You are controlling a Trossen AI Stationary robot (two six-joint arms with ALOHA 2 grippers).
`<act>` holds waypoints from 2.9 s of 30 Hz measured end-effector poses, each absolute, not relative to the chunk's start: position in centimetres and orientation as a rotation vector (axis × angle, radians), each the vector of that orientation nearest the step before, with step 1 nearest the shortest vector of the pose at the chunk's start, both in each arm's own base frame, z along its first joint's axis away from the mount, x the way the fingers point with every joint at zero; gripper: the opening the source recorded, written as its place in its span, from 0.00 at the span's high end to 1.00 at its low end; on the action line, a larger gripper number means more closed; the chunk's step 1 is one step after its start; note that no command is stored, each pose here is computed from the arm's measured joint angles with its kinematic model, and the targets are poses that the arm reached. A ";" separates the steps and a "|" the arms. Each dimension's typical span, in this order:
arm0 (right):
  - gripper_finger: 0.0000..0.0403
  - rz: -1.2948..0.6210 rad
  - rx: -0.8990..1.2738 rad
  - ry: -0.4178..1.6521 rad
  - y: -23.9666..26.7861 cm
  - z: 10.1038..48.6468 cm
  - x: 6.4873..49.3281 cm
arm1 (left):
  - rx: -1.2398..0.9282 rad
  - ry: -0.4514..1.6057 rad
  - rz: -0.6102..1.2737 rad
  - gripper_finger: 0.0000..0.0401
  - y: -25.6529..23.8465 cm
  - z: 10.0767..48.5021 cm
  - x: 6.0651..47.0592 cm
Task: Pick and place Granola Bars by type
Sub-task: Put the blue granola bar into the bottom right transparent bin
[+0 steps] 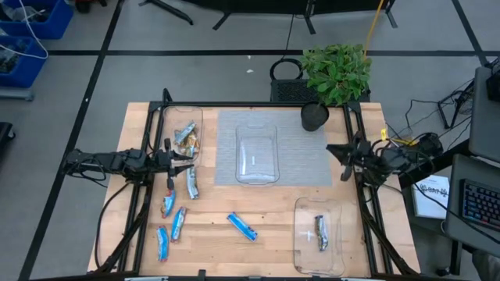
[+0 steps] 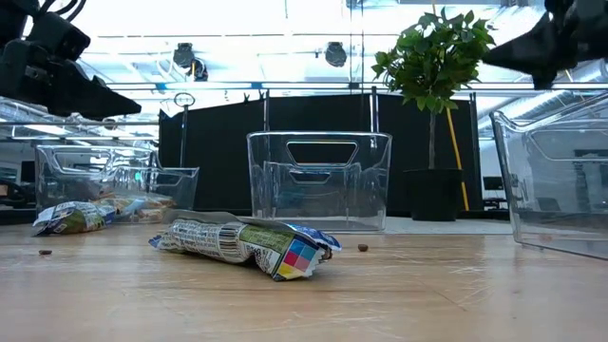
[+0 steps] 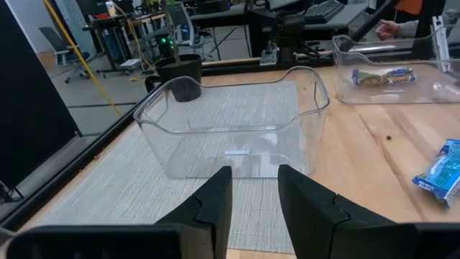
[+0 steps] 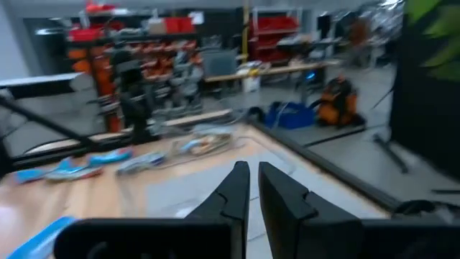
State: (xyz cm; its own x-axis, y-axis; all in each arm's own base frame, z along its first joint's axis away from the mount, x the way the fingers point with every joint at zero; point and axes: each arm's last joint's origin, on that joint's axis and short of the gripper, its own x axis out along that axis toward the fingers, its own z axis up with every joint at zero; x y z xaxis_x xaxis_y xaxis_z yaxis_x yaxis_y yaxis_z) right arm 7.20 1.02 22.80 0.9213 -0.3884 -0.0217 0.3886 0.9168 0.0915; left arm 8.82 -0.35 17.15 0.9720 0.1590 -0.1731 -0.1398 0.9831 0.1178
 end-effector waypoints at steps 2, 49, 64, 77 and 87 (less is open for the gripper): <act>0.95 -0.433 0.079 -0.011 0.7 22.3 7.0 | 0.095 0.182 0.153 0.70 -0.3 17.2 8.8; 0.99 -0.258 0.066 -0.036 -1.5 17.1 9.6 | -0.372 0.605 0.092 0.70 -2.2 18.7 13.6; 0.99 -0.258 0.073 -0.025 -1.5 17.0 9.6 | -1.032 1.074 0.515 0.70 -5.8 21.3 17.1; 0.99 -0.258 0.066 -0.027 -1.5 17.0 9.6 | -1.132 1.137 0.947 0.70 -5.7 18.3 17.4; 1.00 -0.258 0.063 -0.028 -1.5 17.0 9.6 | -1.079 1.093 1.020 0.70 -5.6 17.5 17.8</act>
